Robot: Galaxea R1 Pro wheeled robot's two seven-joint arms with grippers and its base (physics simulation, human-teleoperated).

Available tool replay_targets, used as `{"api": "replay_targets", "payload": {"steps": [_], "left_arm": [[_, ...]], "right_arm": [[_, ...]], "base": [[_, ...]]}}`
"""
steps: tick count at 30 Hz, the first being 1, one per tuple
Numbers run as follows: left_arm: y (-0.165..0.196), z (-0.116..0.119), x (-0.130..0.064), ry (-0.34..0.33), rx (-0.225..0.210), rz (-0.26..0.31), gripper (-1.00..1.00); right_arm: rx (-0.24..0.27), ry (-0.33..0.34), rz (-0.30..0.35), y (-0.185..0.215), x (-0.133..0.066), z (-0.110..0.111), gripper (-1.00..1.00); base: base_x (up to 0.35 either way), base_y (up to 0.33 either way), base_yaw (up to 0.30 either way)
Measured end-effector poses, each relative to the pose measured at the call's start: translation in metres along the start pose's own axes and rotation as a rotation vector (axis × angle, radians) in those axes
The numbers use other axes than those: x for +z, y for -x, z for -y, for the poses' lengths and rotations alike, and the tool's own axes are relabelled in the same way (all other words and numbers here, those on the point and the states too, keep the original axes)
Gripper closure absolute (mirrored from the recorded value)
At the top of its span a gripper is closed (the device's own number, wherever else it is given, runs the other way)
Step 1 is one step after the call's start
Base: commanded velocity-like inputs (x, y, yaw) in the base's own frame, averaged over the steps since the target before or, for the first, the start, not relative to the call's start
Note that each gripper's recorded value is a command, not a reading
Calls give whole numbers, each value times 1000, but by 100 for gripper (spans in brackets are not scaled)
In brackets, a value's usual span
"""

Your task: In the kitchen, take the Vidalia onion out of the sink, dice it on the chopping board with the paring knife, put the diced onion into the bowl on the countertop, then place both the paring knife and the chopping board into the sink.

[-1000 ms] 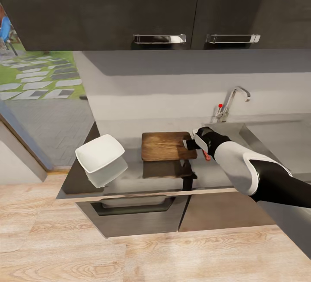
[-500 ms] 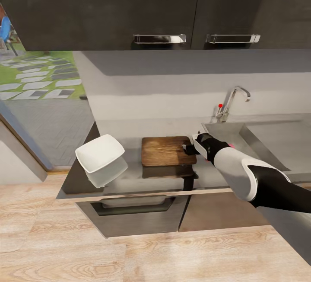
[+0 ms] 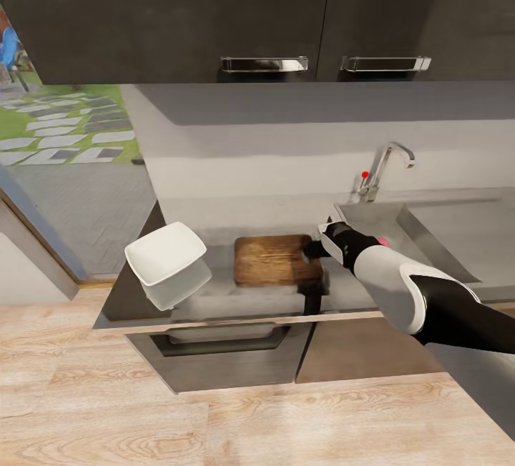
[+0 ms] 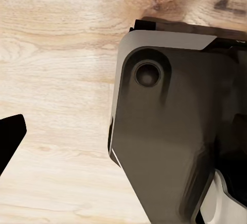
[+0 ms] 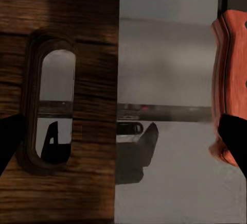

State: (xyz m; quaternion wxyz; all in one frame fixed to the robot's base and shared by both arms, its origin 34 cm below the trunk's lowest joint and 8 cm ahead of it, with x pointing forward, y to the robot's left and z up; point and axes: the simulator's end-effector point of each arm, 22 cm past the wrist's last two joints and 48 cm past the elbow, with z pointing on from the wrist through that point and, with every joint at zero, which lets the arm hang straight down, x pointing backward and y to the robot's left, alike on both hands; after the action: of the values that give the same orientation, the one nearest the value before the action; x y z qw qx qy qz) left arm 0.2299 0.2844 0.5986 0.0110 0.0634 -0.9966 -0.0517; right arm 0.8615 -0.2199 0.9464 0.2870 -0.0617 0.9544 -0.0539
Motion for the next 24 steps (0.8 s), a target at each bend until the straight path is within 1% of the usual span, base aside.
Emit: {"api": "replay_targets", "payload": {"steps": [16, 22, 24], "left_arm": [[0, 0, 0, 0, 1, 0, -100], [0, 0, 0, 0, 1, 0, -100], [0, 0, 0, 0, 1, 0, -100]], "right_arm": [[0, 0, 2, 1, 0, 0, -100], [10, -9, 28, 14, -5, 4, -100], [22, -28, 78, 38, -15, 13, -100]], "base": [[0, 0, 0], [0, 0, 0], [0, 0, 0]]}}
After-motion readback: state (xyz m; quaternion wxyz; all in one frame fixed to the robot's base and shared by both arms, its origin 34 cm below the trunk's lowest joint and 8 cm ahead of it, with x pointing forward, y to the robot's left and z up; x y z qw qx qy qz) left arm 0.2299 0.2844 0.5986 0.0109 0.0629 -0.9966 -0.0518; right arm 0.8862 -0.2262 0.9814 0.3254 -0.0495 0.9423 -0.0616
